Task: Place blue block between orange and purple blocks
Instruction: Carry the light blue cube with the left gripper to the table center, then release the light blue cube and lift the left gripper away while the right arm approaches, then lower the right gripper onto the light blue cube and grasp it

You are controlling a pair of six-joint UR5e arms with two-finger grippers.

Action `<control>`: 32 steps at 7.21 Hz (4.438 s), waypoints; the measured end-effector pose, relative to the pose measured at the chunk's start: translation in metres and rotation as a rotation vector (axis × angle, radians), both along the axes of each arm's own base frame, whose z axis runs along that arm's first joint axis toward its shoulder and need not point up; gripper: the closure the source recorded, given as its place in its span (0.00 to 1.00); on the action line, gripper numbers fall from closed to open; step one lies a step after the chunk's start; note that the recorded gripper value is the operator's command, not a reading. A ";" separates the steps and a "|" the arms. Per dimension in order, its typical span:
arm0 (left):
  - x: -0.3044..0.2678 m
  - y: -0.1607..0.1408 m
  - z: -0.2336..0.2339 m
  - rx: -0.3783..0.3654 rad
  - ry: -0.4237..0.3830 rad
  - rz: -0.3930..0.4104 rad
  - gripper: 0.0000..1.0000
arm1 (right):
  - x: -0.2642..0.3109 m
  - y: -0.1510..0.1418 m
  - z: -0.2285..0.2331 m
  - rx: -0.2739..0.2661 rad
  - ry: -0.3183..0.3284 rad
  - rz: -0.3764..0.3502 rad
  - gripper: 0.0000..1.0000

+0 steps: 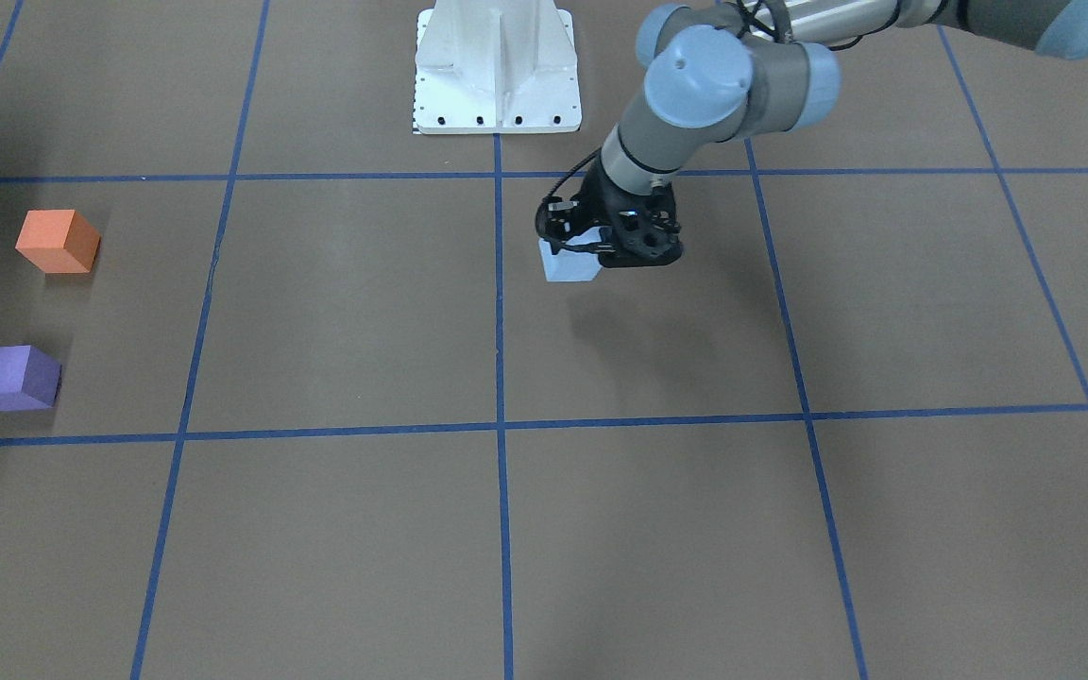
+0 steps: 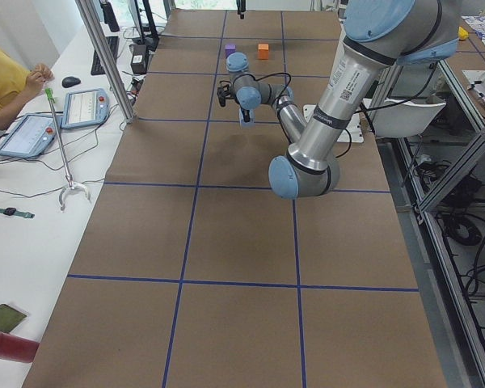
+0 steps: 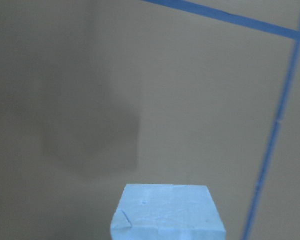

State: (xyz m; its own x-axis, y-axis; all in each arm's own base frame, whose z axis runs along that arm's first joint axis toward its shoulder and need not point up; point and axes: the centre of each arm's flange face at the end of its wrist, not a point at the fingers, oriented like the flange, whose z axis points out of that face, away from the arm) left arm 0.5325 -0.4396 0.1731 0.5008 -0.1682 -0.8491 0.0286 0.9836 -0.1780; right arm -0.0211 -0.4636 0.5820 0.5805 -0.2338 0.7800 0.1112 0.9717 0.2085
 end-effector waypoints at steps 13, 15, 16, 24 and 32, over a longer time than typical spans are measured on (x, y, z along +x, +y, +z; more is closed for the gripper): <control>0.030 0.010 -0.106 0.161 -0.041 -0.098 0.00 | -0.134 -0.017 -0.128 -0.105 -0.186 0.126 0.01; -0.056 0.019 -0.058 0.254 -0.089 -0.040 0.00 | -0.212 -0.021 -0.194 -0.156 -0.213 0.189 0.01; -0.095 0.021 -0.020 0.288 -0.117 -0.013 0.00 | -0.253 -0.009 -0.221 -0.178 -0.217 0.212 0.02; -0.220 -0.024 0.133 0.325 -0.235 0.116 0.00 | -0.485 0.079 -0.336 -0.183 0.077 0.237 0.05; -0.217 -0.026 0.133 0.316 -0.234 0.110 0.00 | -0.524 0.060 -0.294 -0.109 0.123 0.164 0.38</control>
State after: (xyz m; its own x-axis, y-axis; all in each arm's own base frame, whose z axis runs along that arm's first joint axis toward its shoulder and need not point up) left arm 0.3160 -0.4653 0.3066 0.6870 0.1477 -0.7115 -0.0757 0.9883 0.1321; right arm -0.5446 -0.4036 0.2881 0.6958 -0.0465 0.7167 -0.0324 0.9949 0.0960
